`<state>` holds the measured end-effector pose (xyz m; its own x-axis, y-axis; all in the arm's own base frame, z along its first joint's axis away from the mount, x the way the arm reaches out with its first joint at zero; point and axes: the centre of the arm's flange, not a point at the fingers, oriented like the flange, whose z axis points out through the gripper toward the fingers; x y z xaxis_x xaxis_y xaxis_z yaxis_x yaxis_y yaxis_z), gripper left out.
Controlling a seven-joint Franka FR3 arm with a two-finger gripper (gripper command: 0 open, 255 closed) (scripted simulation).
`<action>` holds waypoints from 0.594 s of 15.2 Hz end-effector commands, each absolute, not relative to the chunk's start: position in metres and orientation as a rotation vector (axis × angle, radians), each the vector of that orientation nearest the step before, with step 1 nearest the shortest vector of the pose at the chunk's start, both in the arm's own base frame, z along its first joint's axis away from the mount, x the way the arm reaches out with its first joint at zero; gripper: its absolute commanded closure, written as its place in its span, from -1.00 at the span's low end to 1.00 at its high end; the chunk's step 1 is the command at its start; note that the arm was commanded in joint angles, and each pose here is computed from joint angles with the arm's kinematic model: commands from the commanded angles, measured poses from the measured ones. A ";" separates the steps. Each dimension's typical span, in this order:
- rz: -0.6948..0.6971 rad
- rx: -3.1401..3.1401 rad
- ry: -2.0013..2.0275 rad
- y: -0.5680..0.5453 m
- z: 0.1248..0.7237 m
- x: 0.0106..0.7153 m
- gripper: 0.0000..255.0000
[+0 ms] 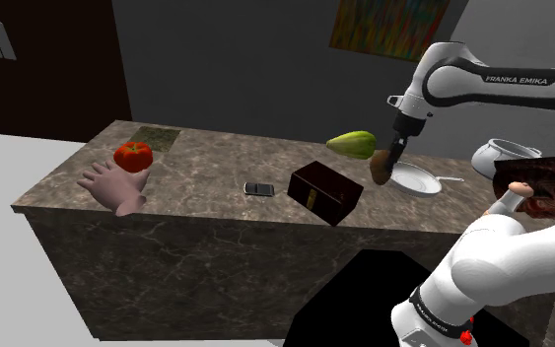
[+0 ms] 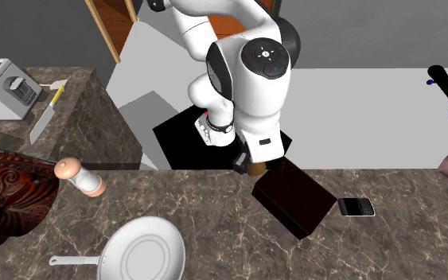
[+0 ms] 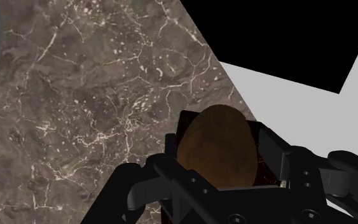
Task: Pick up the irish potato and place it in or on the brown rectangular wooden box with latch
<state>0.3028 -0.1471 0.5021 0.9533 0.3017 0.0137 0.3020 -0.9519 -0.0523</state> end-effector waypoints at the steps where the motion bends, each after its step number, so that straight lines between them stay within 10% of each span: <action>1: -0.010 -3.051 -0.470 -0.132 0.501 0.325 1.00; 9: -0.010 -3.051 -0.470 -0.069 0.502 0.409 1.00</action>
<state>0.3960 -0.0778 0.5014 0.9536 0.3009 0.0134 0.3012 -0.9521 -0.0525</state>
